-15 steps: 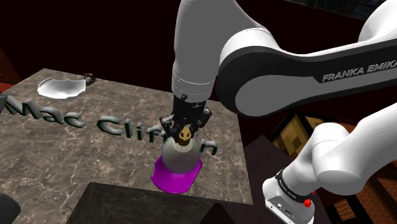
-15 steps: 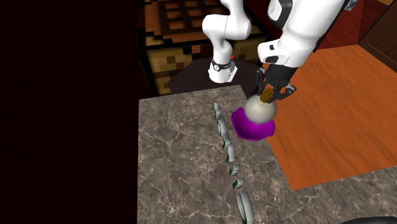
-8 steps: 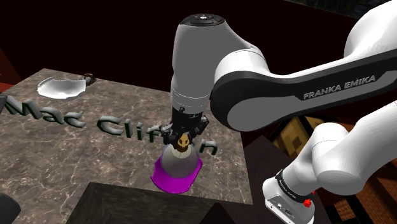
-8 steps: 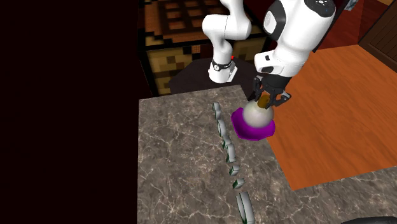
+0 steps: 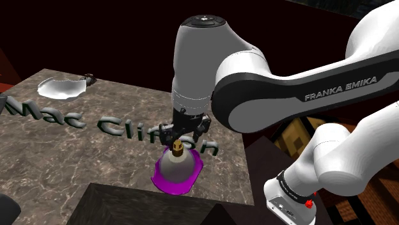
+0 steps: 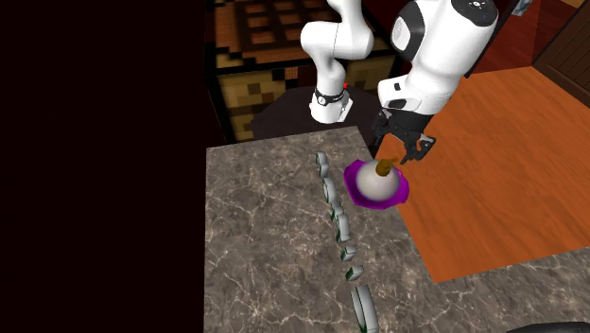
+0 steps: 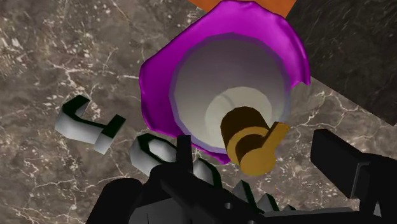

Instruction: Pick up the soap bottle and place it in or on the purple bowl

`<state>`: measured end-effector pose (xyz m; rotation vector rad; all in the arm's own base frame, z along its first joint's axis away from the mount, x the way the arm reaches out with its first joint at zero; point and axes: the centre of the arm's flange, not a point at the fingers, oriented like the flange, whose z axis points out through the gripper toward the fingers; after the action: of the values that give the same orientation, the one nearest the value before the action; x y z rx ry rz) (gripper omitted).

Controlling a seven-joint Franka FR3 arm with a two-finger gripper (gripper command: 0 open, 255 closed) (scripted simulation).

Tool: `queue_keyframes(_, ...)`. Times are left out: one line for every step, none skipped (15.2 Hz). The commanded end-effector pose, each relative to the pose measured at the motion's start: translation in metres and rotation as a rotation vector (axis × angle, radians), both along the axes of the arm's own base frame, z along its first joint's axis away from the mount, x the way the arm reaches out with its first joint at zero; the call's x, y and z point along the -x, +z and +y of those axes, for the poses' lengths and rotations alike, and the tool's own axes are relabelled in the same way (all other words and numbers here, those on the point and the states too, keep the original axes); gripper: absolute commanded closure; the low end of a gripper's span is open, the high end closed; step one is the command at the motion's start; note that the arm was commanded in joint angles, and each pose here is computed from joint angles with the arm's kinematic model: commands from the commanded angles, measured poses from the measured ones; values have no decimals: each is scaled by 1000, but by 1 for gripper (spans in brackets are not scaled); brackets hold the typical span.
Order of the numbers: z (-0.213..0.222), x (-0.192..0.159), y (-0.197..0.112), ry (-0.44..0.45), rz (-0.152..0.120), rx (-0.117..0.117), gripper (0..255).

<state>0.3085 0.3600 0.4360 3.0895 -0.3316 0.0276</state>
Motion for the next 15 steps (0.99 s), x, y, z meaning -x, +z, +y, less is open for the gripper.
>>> queue_keyframes(0, 0, 0, 0, 0, 0, 0)
queue_keyframes(0, 0, 0, 0, 0, 0, 0)
queue_keyframes(0, 0, 0, 0, 0, 0, 0)
queue_keyframes(0, 0, 0, 0, 0, 0, 0)
queue_keyframes(0, 0, 13, 0, 0, 0, 0)
queue_keyframes(1, 0, 26, 0, 0, 0, 0)
queue_keyframes(1, 1, 40, 0, 0, 0, 0)
queue_keyframes(2, 1, 50, 0, 0, 0, 0)
queue_keyframes(2, 1, 50, 0, 0, 0, 0)
queue_keyframes(2, 1, 50, 0, 0, 0, 0)
queue_keyframes(2, 1, 50, 0, 0, 0, 0)
queue_keyframes(2, 1, 50, 0, 0, 0, 0)
queue_keyframes(2, 1, 50, 0, 0, 0, 0)
queue_keyframes(2, 1, 50, 0, 0, 0, 0)
queue_keyframes(2, 1, 50, 0, 0, 0, 0)
